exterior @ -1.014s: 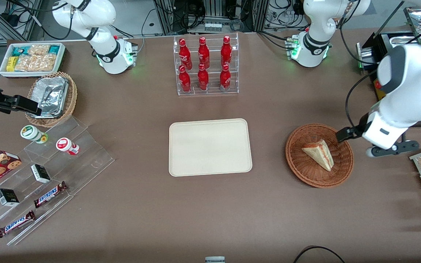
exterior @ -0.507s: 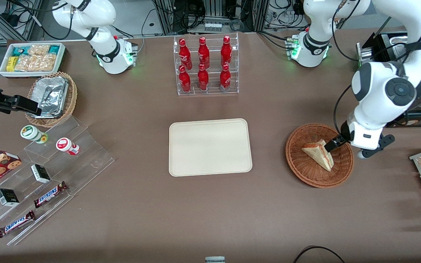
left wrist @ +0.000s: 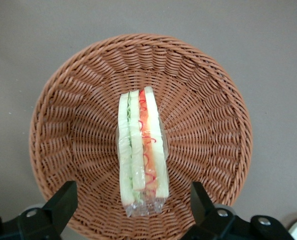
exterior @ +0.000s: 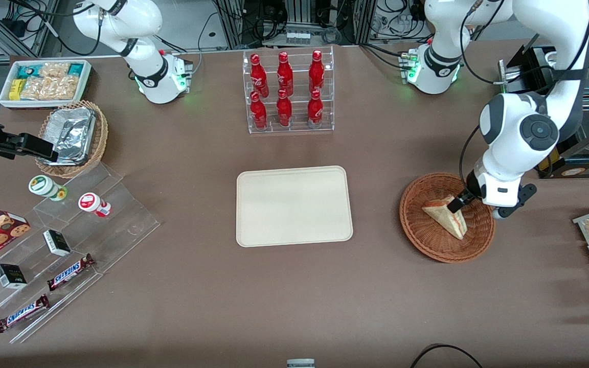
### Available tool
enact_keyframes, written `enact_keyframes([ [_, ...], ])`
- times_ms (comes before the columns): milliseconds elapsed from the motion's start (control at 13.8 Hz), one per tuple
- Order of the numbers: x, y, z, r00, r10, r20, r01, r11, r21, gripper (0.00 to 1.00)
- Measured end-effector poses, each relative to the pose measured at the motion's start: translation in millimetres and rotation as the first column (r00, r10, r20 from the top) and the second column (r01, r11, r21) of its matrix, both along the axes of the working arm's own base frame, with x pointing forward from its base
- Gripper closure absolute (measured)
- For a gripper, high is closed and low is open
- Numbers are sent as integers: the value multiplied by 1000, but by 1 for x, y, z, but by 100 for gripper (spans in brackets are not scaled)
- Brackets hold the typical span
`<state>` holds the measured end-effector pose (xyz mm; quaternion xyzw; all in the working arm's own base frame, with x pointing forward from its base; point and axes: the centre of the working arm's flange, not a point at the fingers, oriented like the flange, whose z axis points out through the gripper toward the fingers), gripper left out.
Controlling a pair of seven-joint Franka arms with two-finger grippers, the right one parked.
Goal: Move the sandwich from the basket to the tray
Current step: 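Move the open left gripper down over the wrapped sandwich in the wicker basket, then close the left gripper around the wrapped sandwich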
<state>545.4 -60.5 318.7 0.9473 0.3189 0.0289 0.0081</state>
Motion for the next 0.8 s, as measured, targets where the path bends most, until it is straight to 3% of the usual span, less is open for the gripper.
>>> enact_keyframes([
  [435, -1, -13, -37, 999, 9, -33, -10, 1000, -5, 0],
  [797, -5, -13, -54, 999, 10, -33, -10, 1000, -7, 0],
])
